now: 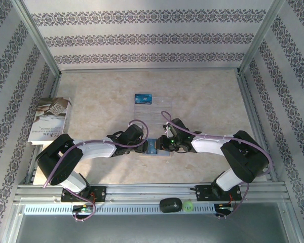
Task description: Take the credit cards out of the card holder
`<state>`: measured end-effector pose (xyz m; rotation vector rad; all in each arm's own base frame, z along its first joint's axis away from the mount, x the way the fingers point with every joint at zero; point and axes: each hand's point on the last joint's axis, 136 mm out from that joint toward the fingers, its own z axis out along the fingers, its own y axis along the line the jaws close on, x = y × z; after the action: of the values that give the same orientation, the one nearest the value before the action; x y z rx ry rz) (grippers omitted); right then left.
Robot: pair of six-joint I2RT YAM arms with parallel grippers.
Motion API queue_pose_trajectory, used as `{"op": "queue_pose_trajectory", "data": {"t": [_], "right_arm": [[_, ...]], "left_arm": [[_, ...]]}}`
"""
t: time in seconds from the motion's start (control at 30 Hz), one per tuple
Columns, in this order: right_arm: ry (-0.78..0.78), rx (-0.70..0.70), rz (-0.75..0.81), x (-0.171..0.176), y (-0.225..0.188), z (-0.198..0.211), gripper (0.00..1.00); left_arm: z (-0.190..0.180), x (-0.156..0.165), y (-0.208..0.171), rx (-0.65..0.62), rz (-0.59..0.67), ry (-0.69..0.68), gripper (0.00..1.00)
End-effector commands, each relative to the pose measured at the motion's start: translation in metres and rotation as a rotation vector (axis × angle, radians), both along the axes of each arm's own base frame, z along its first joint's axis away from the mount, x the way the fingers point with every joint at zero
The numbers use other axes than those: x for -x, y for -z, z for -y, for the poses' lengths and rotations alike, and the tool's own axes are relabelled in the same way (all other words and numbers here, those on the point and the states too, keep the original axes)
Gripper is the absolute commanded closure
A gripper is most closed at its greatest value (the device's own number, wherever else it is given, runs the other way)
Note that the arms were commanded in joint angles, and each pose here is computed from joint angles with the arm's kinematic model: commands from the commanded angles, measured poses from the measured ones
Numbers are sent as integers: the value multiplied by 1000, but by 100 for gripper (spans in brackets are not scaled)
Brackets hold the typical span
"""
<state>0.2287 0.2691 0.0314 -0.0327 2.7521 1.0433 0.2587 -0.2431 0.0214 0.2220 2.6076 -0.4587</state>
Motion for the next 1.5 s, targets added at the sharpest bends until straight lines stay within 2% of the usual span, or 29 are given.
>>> {"op": "queue_pose_trajectory", "data": {"t": [0.0,0.47,0.6,0.67,1.0,1.3,1.47], "right_arm": [[-10,-14,-13,1,-5,-8,77],[5,-45,-78,5,11,-13,82],[17,-47,-81,4,12,-12,91],[34,-39,-70,2,12,-8,100],[139,39,-42,1,15,26,100],[161,94,-34,3,15,41,100],[85,24,-13,1,5,20,100]], "left_arm": [[-16,27,32,-51,-129,0,48],[-14,29,31,-44,-132,4,49],[-14,30,32,-45,-133,7,50],[-15,29,31,-48,-130,5,50],[-18,30,31,-55,-128,-3,54],[-17,31,32,-51,-130,0,55],[-13,29,22,-19,-106,10,36]]}}
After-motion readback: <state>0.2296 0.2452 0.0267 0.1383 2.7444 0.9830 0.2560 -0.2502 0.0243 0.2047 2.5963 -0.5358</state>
